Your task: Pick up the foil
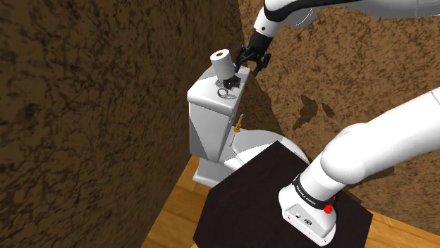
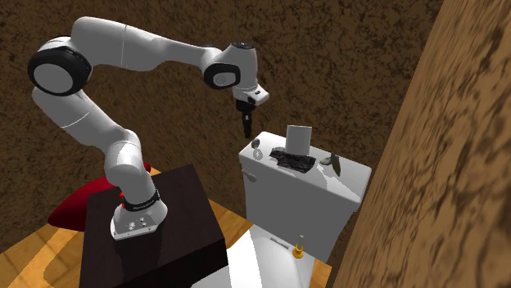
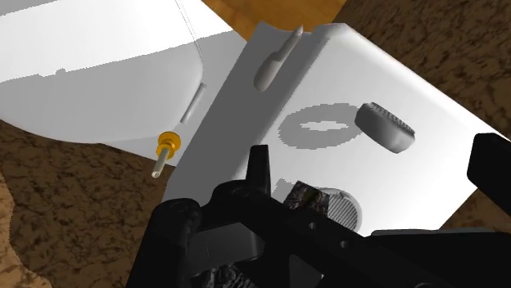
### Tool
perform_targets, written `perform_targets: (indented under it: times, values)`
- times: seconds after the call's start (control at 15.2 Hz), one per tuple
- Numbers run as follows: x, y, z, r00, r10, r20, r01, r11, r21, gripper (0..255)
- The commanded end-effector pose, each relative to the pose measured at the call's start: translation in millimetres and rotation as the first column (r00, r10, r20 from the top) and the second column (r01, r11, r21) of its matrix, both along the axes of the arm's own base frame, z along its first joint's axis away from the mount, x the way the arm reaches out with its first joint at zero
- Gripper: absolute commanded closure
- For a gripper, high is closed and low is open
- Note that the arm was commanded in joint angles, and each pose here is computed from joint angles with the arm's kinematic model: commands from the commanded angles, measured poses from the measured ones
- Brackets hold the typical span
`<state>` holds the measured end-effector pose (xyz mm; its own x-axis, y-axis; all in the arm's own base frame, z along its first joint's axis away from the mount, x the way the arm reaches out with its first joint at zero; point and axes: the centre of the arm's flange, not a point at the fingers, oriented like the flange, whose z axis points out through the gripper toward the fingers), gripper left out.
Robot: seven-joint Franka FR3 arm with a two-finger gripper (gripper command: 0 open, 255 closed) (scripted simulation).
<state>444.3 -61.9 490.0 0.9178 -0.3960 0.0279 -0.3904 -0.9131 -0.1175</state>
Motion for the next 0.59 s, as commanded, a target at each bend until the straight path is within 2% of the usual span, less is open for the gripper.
perform_targets:
  times: [0.0, 0.53]
  values:
    - [20, -7, -16, 1.0, -0.029, 0.005, 0.029, 1.0, 0.003, 0]
    - [90, -42, -83, 0.99, -0.142, 0.018, 0.141, 0.99, 0.019, 0]
